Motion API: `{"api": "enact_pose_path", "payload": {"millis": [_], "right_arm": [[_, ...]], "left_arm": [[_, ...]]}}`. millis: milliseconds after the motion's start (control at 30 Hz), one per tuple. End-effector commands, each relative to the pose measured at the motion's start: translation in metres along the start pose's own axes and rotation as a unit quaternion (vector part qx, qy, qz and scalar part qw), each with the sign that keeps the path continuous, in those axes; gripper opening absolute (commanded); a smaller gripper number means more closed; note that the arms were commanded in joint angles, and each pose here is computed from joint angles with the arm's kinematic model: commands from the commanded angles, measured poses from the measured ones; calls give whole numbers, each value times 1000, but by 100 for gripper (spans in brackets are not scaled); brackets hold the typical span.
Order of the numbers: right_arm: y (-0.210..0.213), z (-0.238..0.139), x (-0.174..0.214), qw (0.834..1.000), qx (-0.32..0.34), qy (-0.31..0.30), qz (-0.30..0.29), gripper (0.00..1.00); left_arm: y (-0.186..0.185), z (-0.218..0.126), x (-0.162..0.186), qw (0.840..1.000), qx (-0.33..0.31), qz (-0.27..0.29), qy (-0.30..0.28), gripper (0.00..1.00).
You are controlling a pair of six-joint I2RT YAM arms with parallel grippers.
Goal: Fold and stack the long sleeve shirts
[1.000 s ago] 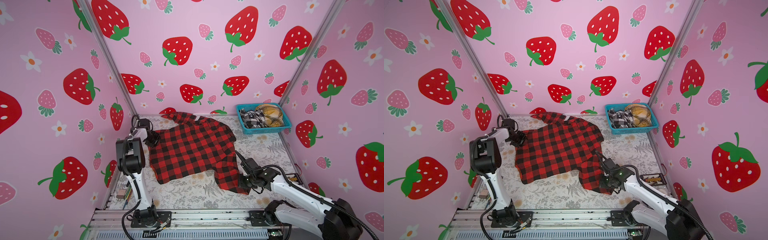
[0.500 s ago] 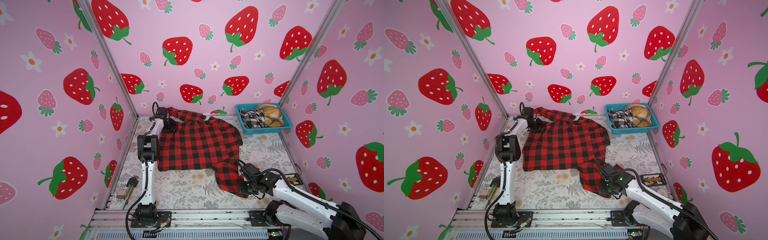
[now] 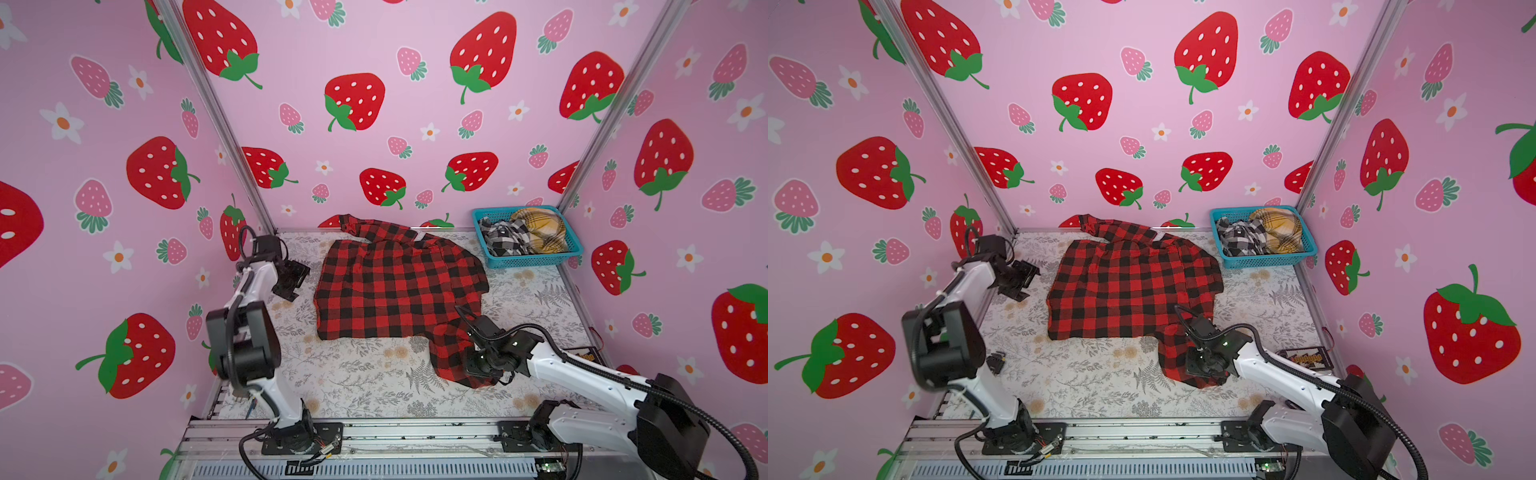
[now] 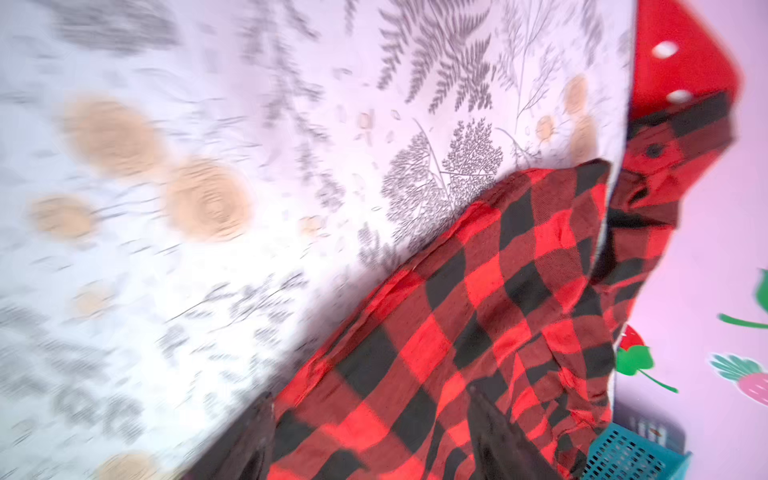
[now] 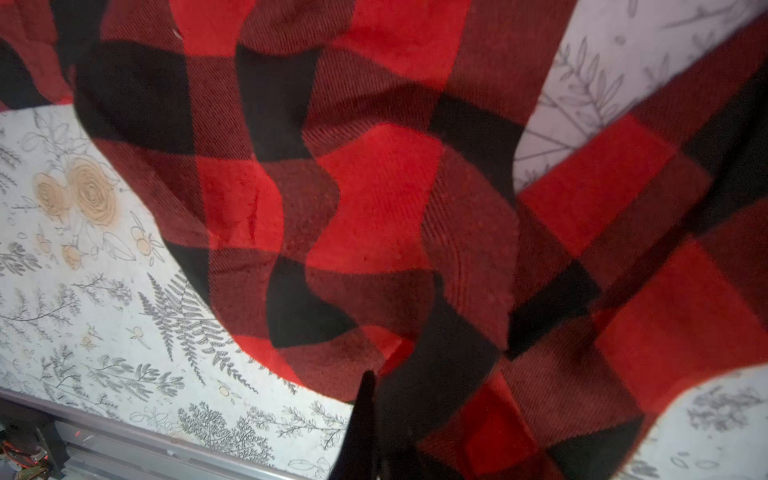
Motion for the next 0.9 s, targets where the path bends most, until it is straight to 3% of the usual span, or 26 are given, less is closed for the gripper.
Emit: {"api": "enact_pose_path", "payload": {"millis": [0,133,233,400,800,867], "right_arm": [[-2,5,-6,1000,-5,-8,-12,0],[-3,5,-6,1000,-6,-10,-22,0],[-4,3,-4,1000,-14,-11,-23,0],[-7,0,-3,999,-24,-19,-19,0],[0,-3,-12,999,-36,-37,-17,0],[2,-7,-17,998,-44,-46,-20,0]], "left_arm": [[55,19,89,994,-26,-22,102,67],[79,41,132,985,31,-60,160,62],[75,47,129,983,47,-59,165,63],[79,46,123,988,7,-56,146,59],[70,70,107,990,8,-35,139,31],[65,69,103,991,12,-29,133,20]]}}
Point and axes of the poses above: each gripper's point midway between its finger pads, its own z axis out along the fingers, its own y axis along the line the jaws close on, x = y × z, the point moved 8 cm from there along -z, back along the fingers, and after that the axes turned 11 degrees about z, right-handed, at the moved point
